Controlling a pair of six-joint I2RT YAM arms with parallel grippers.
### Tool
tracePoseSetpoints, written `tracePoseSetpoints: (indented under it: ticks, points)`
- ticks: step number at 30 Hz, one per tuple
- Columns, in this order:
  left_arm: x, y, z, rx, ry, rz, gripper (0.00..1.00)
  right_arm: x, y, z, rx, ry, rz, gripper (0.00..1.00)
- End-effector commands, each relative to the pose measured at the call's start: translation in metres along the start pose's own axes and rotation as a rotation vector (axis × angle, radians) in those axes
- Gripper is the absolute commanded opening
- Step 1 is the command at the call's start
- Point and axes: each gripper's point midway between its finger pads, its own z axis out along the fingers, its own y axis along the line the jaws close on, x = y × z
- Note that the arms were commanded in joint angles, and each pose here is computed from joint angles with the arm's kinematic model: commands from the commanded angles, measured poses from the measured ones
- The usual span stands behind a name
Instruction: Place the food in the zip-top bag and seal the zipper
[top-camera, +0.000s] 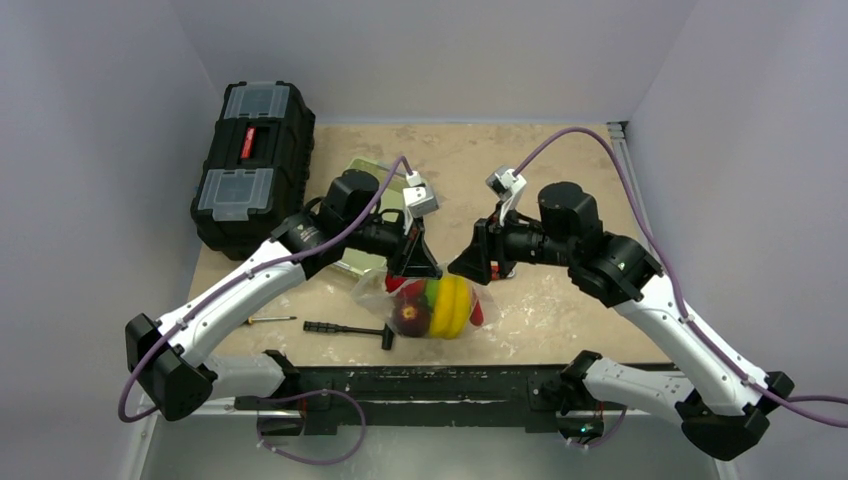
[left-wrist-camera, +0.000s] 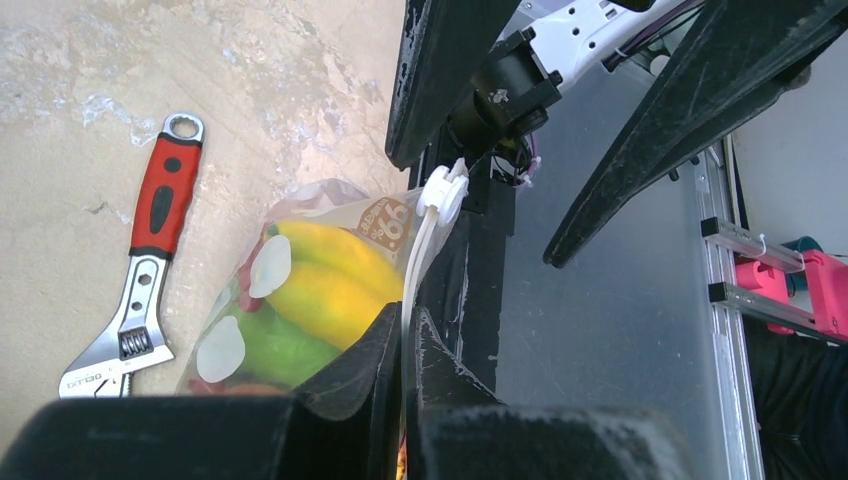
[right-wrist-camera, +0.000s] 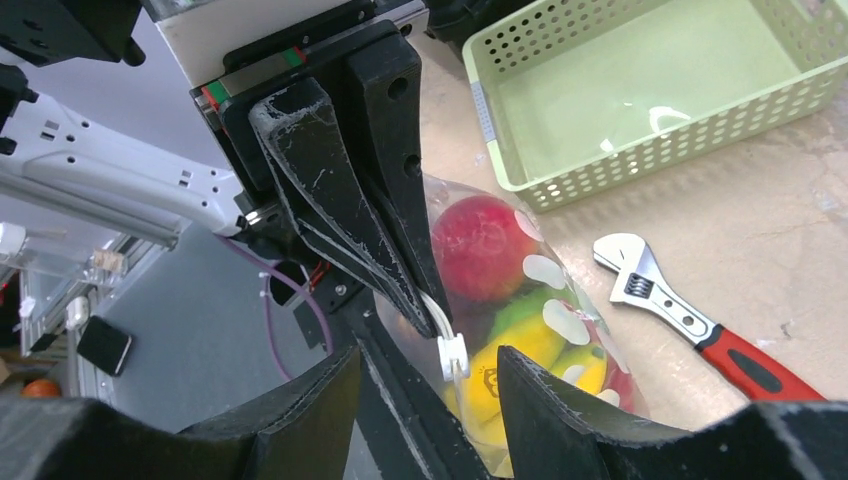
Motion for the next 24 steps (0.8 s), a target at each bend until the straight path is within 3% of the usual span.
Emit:
tracePoseSetpoints:
  ticks: [1,9,14,17,24]
  points:
    - [-0.0087,-0.0142,-0.0064,0.042,-0.044,0.05,0.0,-0.0049,0.0096,-0.0039,-0.068,-0.011,-0.032,0.52]
    - [-0.008,-0.0172,-0.0064,0.065,-0.039,0.057,0.0,-0.0014,0.0034,-0.0022,-0.07,0.009,-0.031,0.3]
    - [-0.0081,-0.0188,-0.0063,0.076,-0.033,0.055,0.0,0.0003,0.0036,0.0002,-0.087,0.009,-0.054,0.32]
    - [-0.0084,-0.0186,-0.0061,0.076,-0.031,0.053,0.0,0.0008,0.005,0.0034,-0.106,0.011,-0.058,0.28]
    - [-0.0078,-0.0204,-0.0052,0.092,-0.023,0.041,0.0,0.0004,0.004,0.0058,-0.113,-0.005,-0.076,0.0]
